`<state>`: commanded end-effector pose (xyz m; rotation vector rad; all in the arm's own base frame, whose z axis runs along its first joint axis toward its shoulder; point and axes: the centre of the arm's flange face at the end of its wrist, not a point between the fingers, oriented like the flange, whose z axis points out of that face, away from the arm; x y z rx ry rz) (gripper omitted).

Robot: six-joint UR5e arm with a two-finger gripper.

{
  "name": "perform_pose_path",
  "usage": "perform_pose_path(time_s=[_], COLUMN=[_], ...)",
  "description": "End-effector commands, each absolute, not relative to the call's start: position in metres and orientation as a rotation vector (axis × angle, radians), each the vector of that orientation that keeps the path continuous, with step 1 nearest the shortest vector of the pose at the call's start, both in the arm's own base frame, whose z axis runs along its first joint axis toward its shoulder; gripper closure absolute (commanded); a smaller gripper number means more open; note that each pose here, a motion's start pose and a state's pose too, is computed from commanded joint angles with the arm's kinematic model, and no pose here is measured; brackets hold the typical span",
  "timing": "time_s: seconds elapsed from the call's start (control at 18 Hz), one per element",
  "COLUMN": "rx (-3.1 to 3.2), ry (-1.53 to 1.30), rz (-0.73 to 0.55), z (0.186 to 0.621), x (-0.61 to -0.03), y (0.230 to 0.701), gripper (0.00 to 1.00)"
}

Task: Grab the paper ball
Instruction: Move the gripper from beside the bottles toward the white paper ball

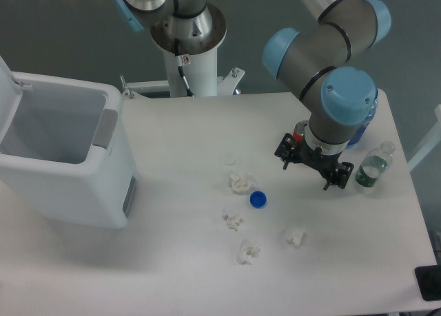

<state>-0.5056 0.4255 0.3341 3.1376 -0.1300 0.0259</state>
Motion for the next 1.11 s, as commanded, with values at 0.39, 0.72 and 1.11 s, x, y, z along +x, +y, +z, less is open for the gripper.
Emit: perform_pose_path(time_s=[0.39,0.72,1.11], rx=[3.132,3.126,3.089], ry=[-0.024,0.152,0.324], rz=[0.091,0.083,0.149], z=[0.316,0.307,0.271], x=[-0.492,-0.467,-0.437], y=[0.422,0.433,0.474], gripper=[0.00,0.00,0.00])
